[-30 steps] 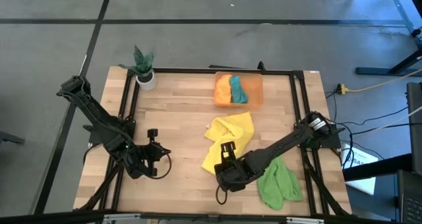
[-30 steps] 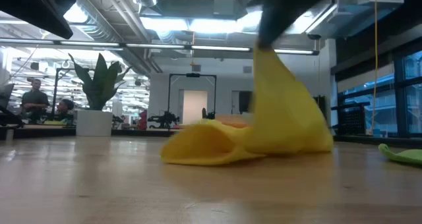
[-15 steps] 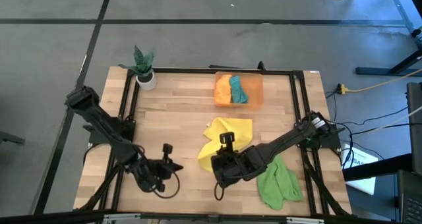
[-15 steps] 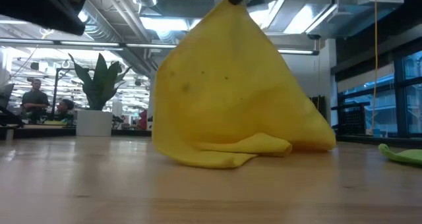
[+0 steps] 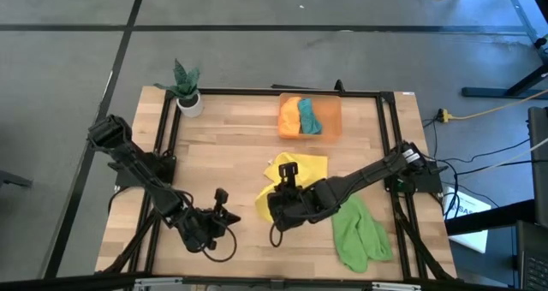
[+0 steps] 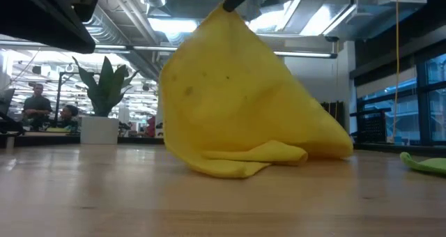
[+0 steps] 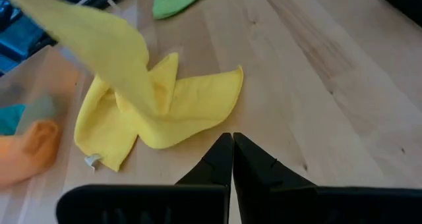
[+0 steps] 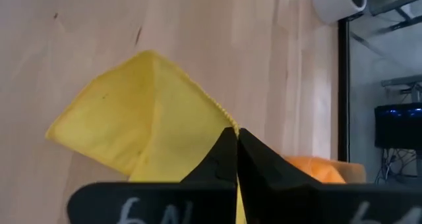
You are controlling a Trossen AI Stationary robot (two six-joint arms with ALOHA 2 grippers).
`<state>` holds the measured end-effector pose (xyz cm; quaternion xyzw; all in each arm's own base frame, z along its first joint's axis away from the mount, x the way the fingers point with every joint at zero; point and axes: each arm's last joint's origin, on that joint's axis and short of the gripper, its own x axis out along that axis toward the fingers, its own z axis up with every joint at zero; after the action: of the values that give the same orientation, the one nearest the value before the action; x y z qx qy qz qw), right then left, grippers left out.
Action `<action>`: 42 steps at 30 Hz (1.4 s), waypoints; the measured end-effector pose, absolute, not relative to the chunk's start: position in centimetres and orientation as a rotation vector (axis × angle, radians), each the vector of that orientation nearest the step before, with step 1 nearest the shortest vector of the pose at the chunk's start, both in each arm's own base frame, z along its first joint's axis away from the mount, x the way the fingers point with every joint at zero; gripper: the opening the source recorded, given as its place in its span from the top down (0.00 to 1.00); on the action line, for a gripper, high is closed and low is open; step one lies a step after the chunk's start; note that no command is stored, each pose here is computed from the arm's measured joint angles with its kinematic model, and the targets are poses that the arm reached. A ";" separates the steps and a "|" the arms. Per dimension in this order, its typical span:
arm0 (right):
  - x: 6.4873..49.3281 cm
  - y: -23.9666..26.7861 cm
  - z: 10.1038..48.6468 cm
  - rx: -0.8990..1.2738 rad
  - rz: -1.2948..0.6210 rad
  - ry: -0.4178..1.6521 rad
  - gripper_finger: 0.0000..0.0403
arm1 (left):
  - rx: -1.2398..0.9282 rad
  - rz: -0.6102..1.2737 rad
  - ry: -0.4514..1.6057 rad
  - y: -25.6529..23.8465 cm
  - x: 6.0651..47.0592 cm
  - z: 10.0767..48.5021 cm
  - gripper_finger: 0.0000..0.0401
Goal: Roll microfiber towels into tight, uniform cylinder then place into a basket
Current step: Roll the yellow microfiber towel
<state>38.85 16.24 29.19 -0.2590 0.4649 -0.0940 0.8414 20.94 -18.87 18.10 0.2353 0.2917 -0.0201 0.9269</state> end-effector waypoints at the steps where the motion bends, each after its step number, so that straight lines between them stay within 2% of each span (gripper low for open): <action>1: 39.0 16.1 29.2 -0.547 -0.199 0.974 1.00 | 0.483 -0.039 0.596 -18.9 20.9 18.1 0.99; 15: 40.7 14.8 29.9 -0.565 -0.192 0.882 1.00 | 0.427 0.031 0.592 -18.3 21.4 18.1 0.80; 26: 40.7 14.8 29.9 -0.571 -0.189 0.882 0.99 | 0.076 0.261 0.603 -15.8 22.8 17.8 0.80; 33: 40.8 14.8 29.9 -0.563 -0.191 0.875 0.99 | 0.003 0.372 0.544 -15.0 23.6 17.7 0.80; 42: 40.8 14.8 29.9 -0.563 -0.192 0.874 0.99 | -0.002 0.467 0.523 -14.6 25.1 15.5 0.80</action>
<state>40.77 14.85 29.90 -0.2684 0.4170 -0.0914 0.8636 25.06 -14.64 15.53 -0.0010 0.2563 0.2290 0.9391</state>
